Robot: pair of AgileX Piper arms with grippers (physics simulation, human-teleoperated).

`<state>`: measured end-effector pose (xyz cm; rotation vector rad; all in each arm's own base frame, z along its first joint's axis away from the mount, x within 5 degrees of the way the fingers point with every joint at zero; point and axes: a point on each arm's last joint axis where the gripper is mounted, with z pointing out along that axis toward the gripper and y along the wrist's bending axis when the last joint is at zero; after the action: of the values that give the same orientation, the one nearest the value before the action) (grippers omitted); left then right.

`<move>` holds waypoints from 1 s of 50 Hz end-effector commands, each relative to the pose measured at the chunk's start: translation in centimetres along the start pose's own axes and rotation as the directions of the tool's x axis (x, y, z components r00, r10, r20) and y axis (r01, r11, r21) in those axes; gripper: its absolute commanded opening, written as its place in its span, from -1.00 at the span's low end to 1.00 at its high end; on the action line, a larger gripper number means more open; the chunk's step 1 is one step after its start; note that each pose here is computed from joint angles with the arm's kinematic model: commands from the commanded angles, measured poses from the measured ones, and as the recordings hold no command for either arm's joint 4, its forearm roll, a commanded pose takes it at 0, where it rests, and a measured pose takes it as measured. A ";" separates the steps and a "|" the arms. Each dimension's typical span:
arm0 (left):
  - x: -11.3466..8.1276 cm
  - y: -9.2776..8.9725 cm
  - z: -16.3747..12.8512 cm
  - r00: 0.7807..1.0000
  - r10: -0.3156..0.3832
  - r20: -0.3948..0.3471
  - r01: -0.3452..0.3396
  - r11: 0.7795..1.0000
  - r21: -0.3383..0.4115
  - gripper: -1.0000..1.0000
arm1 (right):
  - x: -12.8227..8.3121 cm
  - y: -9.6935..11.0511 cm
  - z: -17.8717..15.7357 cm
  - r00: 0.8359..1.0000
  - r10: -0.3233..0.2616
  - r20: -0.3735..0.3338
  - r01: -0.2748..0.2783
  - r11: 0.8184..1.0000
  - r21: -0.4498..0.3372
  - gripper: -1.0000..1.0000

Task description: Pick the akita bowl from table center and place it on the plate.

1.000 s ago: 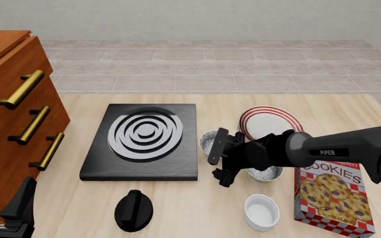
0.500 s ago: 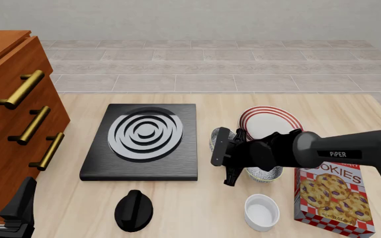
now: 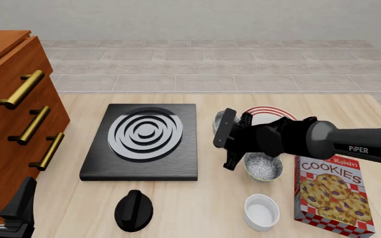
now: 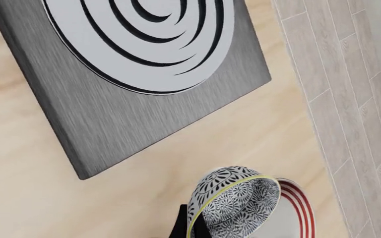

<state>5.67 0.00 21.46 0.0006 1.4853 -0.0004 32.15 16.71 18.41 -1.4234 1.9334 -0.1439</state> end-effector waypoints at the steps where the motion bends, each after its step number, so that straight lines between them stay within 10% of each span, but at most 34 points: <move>1: 0.0 0.0 0.0 1.000 0.000 0.000 0.000 1.000 0.000 1.00 | -0.1 -2.5 -1.2 0.995 0.102 0.019 -0.103 0.993 0.058 -1.00; 50: 0.0 0.0 0.0 1.000 0.000 0.000 0.000 1.000 0.000 1.00 | 8.7 -11.4 -1.4 0.932 0.359 -0.048 -0.333 0.901 0.278 -1.00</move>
<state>5.67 0.00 21.46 0.0006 1.4852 -0.0004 38.34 6.29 20.75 -0.9324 2.1035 -0.2625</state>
